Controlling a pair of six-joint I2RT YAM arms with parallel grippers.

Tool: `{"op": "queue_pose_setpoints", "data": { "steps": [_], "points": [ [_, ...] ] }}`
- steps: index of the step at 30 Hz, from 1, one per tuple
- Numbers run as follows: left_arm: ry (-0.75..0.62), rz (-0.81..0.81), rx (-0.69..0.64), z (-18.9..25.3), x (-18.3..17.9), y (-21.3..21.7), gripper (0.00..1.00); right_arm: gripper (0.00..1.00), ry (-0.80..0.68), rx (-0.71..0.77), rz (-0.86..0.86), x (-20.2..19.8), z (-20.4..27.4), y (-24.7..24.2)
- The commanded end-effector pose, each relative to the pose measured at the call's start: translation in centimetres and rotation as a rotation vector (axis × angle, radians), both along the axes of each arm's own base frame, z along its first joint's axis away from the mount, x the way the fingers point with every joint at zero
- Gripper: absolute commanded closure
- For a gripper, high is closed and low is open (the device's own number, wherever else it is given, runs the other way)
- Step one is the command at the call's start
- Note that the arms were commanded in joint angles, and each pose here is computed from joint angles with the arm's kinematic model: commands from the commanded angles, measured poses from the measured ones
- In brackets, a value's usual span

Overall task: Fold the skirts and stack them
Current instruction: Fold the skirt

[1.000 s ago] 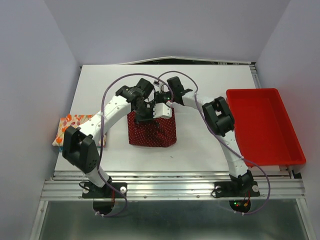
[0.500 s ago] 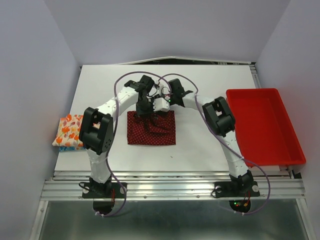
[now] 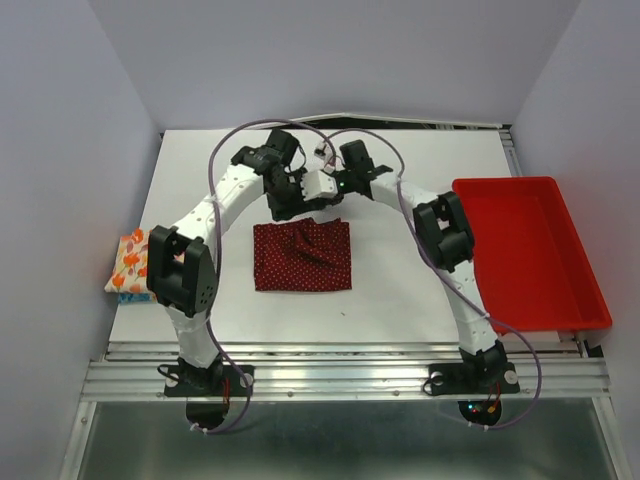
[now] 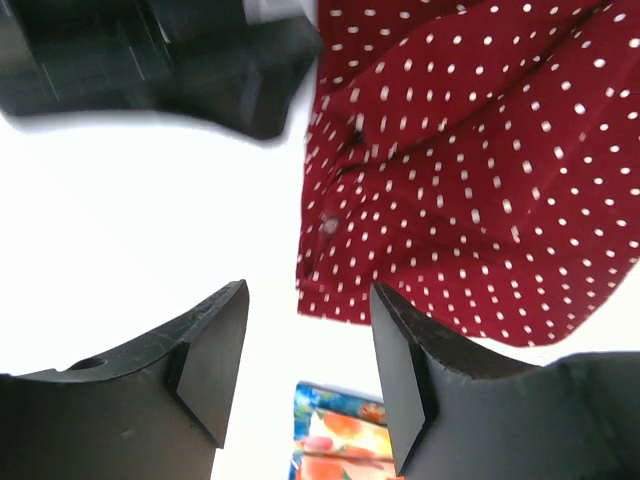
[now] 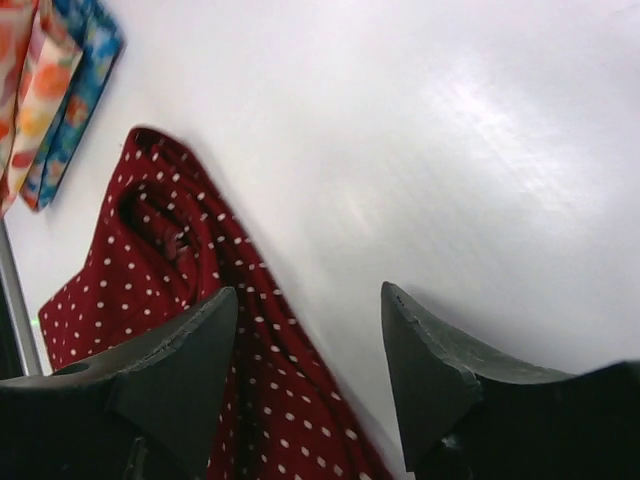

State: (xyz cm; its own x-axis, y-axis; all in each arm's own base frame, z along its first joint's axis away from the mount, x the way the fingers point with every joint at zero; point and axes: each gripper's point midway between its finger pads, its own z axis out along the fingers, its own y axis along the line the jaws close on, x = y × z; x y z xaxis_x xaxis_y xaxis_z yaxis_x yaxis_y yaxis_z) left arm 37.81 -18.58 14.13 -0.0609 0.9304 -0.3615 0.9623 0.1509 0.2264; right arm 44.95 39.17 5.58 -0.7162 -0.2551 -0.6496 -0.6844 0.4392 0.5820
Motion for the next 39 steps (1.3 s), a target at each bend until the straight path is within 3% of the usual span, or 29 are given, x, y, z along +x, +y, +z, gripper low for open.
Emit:
{"op": "queue_pose_setpoints", "data": {
  "steps": [1,4,5,6,8,11,16,21,25,31,37,39],
  "points": [
    [-0.093,0.126,-0.162,6.7,-0.3,1.0,0.37,0.35,-0.158,0.036,-0.240,7.9,9.6,-6.1],
    [-0.048,0.266,-0.319,7.0,-1.1,1.4,0.41,0.35,-0.225,0.058,-0.261,8.2,14.3,-8.2],
    [0.038,0.353,-0.373,5.2,-2.1,1.6,0.43,0.37,-0.248,0.062,-0.240,7.0,15.9,-8.5],
    [0.063,0.397,-0.410,4.8,-2.3,1.6,0.45,0.39,-0.208,0.056,-0.224,6.3,14.7,-8.5],
    [0.068,0.461,-0.496,4.4,-1.9,1.1,0.51,0.42,-0.203,0.096,-0.181,3.8,17.3,-8.6],
    [0.178,0.538,-0.554,1.0,-3.6,0.5,0.57,0.55,-0.158,0.105,-0.074,-1.6,17.4,-7.7],
    [0.281,0.603,-0.566,-3.1,-3.6,-0.3,0.74,0.65,-0.128,0.010,0.115,-10.9,14.5,-6.6],
    [0.344,0.697,-0.561,-6.3,-2.2,0.1,0.75,0.70,-0.178,-0.169,0.302,-19.4,8.7,-5.8],
    [0.341,0.752,-0.573,-7.0,-0.3,0.8,0.65,0.66,-0.240,-0.234,0.348,-21.7,6.7,-5.1],
    [0.336,0.763,-0.591,-6.5,0.3,1.0,0.54,0.59,-0.415,-0.252,0.107,-14.9,6.1,-3.1],
    [0.310,0.782,-0.565,-6.2,0.0,2.1,0.53,0.58,-0.508,-0.213,-0.077,-9.5,6.4,-0.8],
    [0.300,0.781,-0.553,-6.2,-0.1,2.3,0.52,0.56,-0.514,-0.271,-0.128,-7.7,4.5,-0.9]
  ]
}}
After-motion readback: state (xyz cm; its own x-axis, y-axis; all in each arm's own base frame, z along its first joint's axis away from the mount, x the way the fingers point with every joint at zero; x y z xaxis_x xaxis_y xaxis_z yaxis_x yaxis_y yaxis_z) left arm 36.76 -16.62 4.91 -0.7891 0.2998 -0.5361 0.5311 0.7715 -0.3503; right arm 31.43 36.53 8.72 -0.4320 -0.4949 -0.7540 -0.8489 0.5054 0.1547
